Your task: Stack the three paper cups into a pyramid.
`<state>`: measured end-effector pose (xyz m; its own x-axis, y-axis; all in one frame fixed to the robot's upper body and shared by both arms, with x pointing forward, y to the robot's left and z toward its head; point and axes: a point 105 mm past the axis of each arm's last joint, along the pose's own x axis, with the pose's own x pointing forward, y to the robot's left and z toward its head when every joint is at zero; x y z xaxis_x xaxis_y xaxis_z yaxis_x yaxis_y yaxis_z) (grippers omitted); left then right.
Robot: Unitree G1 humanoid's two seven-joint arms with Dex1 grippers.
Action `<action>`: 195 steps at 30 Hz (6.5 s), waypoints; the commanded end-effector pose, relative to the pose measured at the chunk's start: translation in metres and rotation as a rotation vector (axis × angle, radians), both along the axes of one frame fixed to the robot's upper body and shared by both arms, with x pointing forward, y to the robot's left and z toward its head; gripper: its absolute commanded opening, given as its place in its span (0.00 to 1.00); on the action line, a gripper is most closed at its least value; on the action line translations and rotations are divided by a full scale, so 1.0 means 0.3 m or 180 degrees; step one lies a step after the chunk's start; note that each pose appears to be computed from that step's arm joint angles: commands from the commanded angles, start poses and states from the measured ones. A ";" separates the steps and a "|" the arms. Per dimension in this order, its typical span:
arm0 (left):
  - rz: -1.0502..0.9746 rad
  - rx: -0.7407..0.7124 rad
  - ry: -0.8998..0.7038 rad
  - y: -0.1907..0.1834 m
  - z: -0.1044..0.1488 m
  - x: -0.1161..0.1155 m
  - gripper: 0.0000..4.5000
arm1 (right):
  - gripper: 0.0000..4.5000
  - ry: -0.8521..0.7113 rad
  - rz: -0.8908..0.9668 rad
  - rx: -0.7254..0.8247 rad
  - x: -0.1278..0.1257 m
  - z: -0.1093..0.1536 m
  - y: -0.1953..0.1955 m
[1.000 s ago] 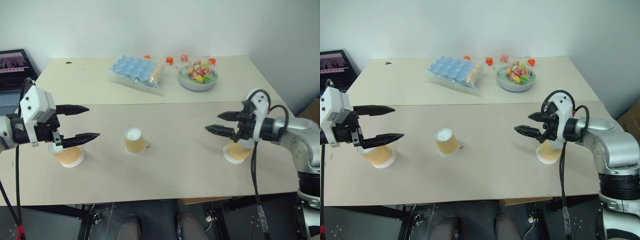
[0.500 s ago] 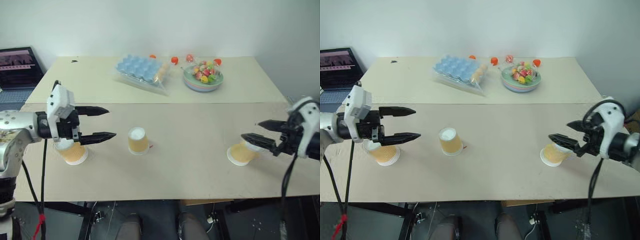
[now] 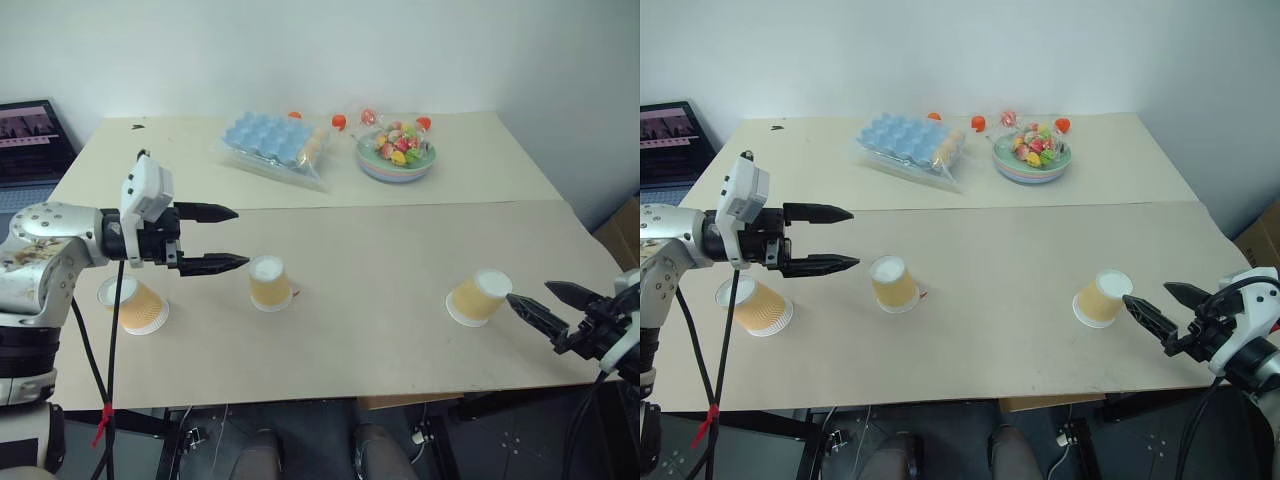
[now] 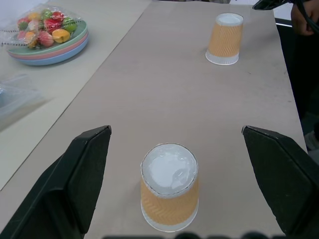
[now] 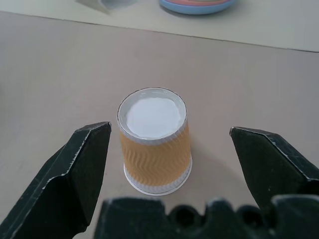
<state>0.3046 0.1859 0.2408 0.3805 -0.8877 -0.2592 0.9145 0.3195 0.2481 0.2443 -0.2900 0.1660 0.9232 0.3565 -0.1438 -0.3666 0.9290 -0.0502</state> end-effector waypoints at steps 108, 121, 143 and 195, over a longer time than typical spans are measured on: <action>0.0221 -0.0169 -0.0444 -0.025 0.125 -0.039 1.00 | 0.99 -0.0076 0.2388 0.0060 0.095 0.262 0.572; 0.0339 -0.0143 -0.0487 -0.009 0.134 -0.055 1.00 | 0.99 0.0494 0.2320 -0.0852 0.133 -0.008 0.557; 0.0267 -0.0168 -0.0490 -0.039 0.136 -0.061 1.00 | 0.99 0.0062 0.2244 -0.1258 0.297 -0.103 0.668; 0.0867 -0.0300 -0.0245 0.141 0.084 -0.102 1.00 | 0.99 -0.0233 0.3005 -0.0010 0.078 0.339 0.672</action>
<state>0.2848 0.2187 0.2497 0.5939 -0.7891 -0.1568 0.7996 0.5576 0.2230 0.2614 -0.0881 0.2620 0.2222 0.9709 -0.0898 -0.9749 0.2196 -0.0371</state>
